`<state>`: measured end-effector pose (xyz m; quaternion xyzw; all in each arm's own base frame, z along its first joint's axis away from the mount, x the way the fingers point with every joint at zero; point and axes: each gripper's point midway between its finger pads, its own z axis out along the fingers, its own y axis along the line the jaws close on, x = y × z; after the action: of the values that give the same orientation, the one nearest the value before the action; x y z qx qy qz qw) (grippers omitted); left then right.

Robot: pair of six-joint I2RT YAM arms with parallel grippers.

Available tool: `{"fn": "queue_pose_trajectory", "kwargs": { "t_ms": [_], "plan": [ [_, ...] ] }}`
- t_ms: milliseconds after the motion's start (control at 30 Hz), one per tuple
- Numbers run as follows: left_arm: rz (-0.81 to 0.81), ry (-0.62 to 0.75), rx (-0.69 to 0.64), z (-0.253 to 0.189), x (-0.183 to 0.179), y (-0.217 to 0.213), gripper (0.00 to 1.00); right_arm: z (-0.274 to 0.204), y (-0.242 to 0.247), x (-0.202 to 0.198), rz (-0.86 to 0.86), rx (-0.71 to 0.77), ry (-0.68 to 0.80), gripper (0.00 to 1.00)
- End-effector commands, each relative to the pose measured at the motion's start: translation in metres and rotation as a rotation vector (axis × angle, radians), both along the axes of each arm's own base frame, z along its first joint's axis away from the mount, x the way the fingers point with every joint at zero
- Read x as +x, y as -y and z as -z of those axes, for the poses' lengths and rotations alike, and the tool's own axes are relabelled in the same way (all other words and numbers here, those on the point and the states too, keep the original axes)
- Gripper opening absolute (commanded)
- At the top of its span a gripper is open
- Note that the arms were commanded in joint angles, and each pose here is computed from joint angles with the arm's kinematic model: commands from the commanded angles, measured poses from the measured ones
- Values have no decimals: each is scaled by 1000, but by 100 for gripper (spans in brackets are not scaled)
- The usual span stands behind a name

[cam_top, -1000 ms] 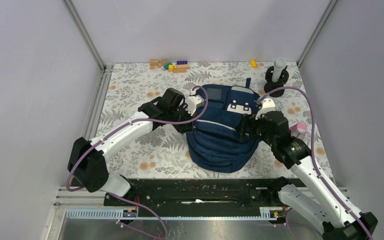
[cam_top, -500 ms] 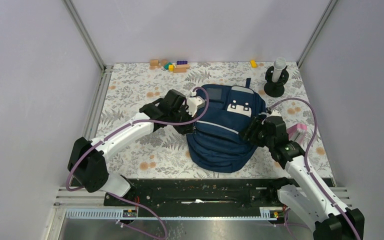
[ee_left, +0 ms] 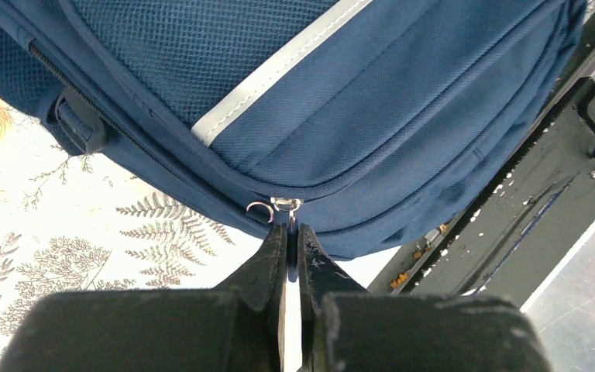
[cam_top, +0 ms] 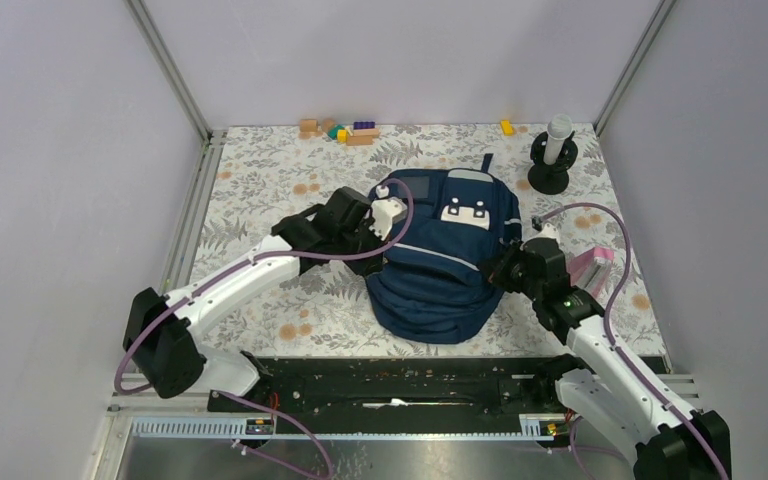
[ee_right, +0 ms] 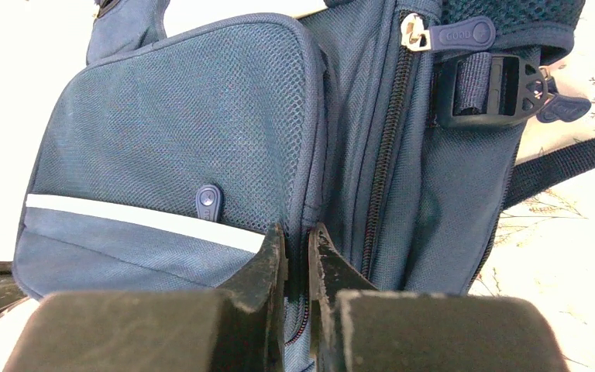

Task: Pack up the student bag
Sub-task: Zip the student bag at the center of the board.

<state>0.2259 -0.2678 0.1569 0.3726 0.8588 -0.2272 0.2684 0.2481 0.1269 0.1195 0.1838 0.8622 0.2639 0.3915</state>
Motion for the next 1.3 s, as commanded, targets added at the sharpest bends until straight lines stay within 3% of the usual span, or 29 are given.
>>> {"fn": "queue_pose_trajectory", "kwargs": {
  "t_ms": [0,600,933,1100,1133,1267],
  "plan": [
    [3,-43,-95,-20,-24,12,0,-15,-19,11,0,23,88,0],
    [-189,-101,-369,-30,-11,71,0,-49,-92,23,7,59,275,0],
    [-172,-153,-401,-25,-22,94,0,-61,-135,24,-43,62,357,0],
    [-181,-166,-431,-25,-24,98,0,-70,-138,25,-79,-14,423,0],
    [-184,-167,-439,-26,-24,98,0,-72,-136,24,-89,-32,440,2],
    [-180,-183,-476,-31,-27,101,0,-70,-121,15,-149,-133,478,36]
  ]
}}
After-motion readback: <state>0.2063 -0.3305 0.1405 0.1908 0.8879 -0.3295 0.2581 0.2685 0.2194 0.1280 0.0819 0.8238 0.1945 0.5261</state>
